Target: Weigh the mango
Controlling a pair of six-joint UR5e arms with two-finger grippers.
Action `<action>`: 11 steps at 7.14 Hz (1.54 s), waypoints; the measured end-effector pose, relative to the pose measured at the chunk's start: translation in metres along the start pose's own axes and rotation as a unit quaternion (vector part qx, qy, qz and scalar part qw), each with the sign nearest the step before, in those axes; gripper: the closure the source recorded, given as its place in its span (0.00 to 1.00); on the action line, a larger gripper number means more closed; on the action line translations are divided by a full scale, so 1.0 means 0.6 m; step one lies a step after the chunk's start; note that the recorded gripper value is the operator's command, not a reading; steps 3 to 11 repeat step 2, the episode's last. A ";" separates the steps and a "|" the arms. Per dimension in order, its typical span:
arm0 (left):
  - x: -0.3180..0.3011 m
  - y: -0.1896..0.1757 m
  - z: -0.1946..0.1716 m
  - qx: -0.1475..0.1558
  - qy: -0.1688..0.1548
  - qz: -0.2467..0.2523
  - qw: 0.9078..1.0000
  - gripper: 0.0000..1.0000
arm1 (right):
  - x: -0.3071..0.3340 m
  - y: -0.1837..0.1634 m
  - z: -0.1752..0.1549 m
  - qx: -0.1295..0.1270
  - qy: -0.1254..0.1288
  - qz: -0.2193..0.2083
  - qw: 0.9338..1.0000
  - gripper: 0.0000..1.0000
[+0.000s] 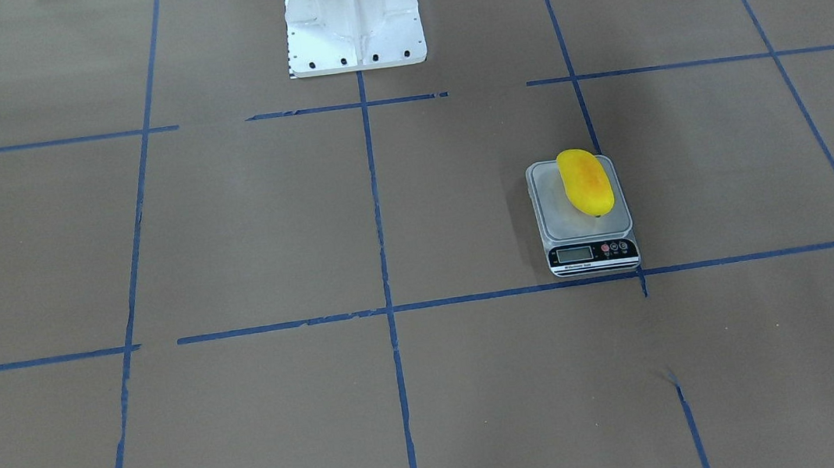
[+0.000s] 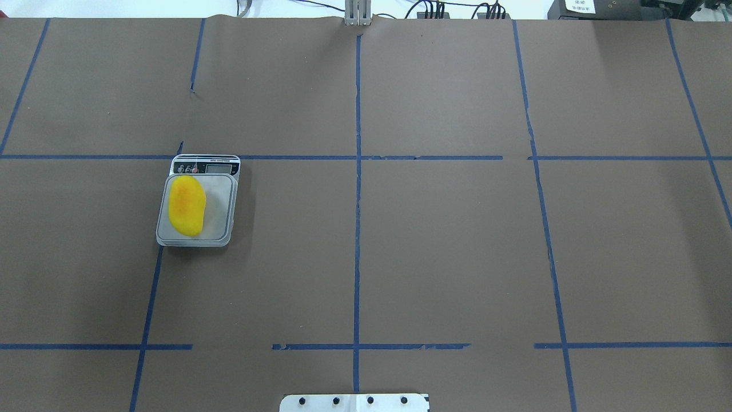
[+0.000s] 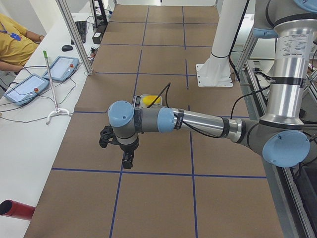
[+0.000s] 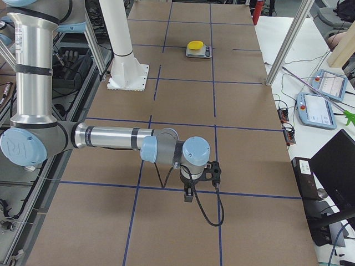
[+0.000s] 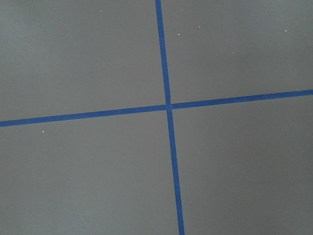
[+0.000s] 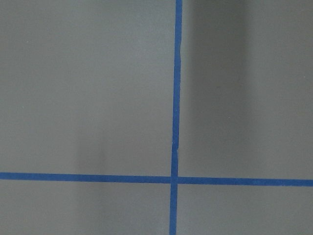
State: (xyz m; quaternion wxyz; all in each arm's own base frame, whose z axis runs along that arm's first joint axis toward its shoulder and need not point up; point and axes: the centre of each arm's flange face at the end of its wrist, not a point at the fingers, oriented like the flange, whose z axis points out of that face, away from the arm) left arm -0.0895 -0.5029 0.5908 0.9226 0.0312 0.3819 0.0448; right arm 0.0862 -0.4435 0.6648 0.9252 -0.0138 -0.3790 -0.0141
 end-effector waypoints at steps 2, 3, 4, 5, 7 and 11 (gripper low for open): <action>-0.001 -0.002 0.000 0.000 0.000 0.000 1.000 0.00 | 0.000 0.000 0.000 0.000 0.000 0.000 1.000 0.00; -0.001 -0.002 0.000 0.000 0.000 0.000 1.000 0.00 | 0.000 0.000 0.000 0.000 0.000 0.000 1.000 0.00; -0.001 -0.002 0.000 0.000 0.000 0.000 1.000 0.00 | 0.000 0.000 0.000 0.000 0.000 0.000 1.000 0.00; -0.001 -0.002 0.000 0.000 0.000 0.000 1.000 0.00 | 0.000 0.000 0.000 0.000 0.000 0.000 1.000 0.00; -0.001 -0.002 0.000 0.000 0.000 0.000 1.000 0.00 | 0.000 0.000 0.000 0.000 0.000 0.000 1.000 0.00; -0.001 -0.002 0.000 0.000 0.000 0.000 1.000 0.00 | 0.000 0.000 0.000 0.000 0.000 0.000 1.000 0.00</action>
